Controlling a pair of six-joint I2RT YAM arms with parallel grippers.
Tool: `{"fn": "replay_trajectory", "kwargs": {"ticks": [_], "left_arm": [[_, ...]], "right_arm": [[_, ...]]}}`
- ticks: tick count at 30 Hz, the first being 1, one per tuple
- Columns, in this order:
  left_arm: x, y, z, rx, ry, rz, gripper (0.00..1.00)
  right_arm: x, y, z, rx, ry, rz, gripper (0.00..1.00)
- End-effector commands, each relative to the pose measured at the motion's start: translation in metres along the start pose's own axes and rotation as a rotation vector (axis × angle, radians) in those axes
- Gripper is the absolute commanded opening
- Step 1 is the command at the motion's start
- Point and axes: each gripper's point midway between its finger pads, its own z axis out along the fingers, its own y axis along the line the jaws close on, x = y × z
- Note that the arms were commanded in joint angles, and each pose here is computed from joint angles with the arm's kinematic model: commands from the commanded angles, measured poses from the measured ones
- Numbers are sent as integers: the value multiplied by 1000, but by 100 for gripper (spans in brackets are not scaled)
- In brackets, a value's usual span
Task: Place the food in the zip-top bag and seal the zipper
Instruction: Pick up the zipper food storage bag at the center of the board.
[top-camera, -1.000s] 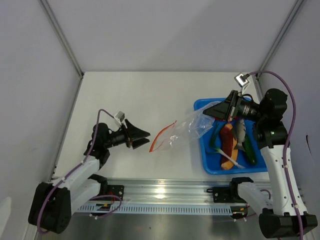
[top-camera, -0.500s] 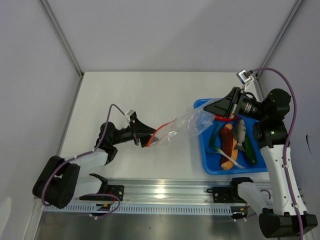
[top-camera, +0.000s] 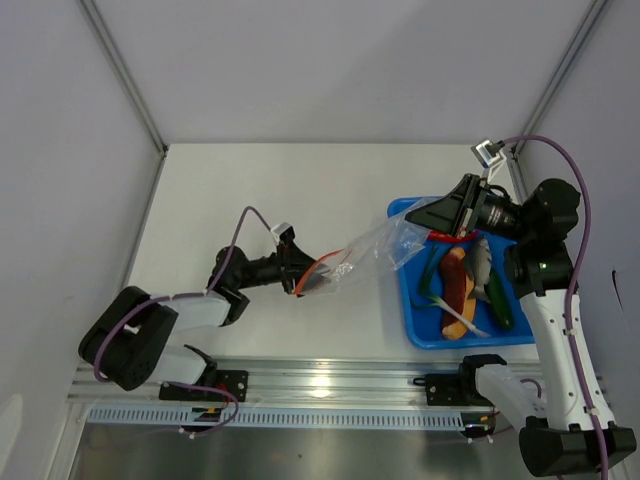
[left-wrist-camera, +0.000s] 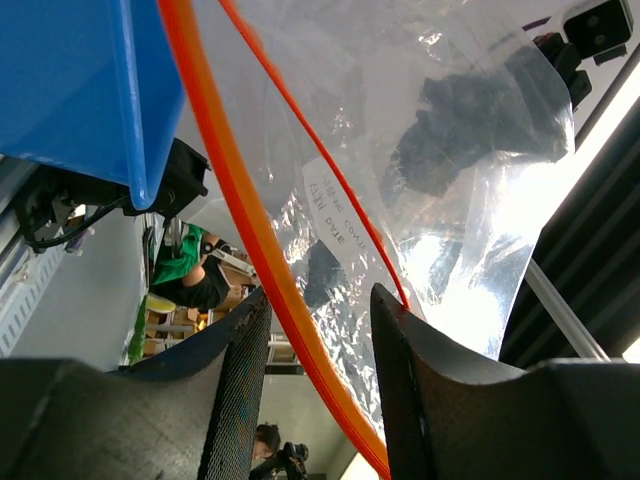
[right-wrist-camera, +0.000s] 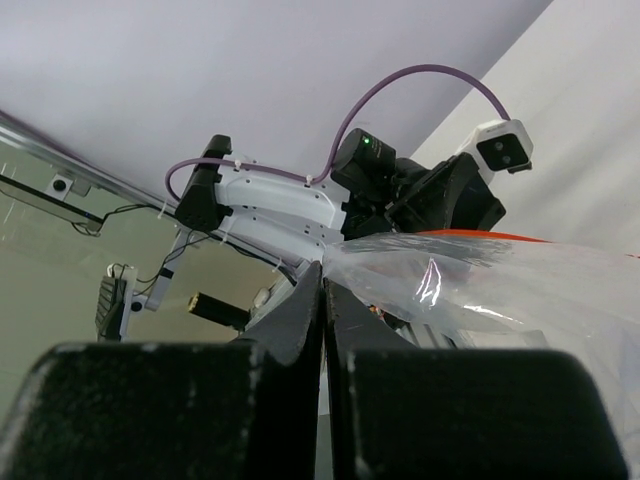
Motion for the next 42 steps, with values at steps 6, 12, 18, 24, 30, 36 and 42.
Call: {"fn": "replay_trajectory", "kwargs": {"ticks": [6,12,18,24,30,36,42], "left_arm": [[11,-45,11,164,61,103,29],[1,-37,5,126,33,183,1],[-21,-32,-6,-211,-147,518,1],[-29,-45,-45,-558,-288,877,1],[-31,-46,-80,-731,-346,1008,1],[-35,-29,-112,-920,-369,1044,1],[-34,-35,-139,-985,-481,1069,1]], "right_arm": [[11,4,8,-37,2,-36,0],[28,-28,5,104,36,20,36],[58,-74,-6,303,88,59,79],[78,-101,-5,439,133,45,81],[87,-120,10,600,185,-35,81],[87,-141,13,804,197,-134,81],[82,-155,20,923,198,-172,82]]}}
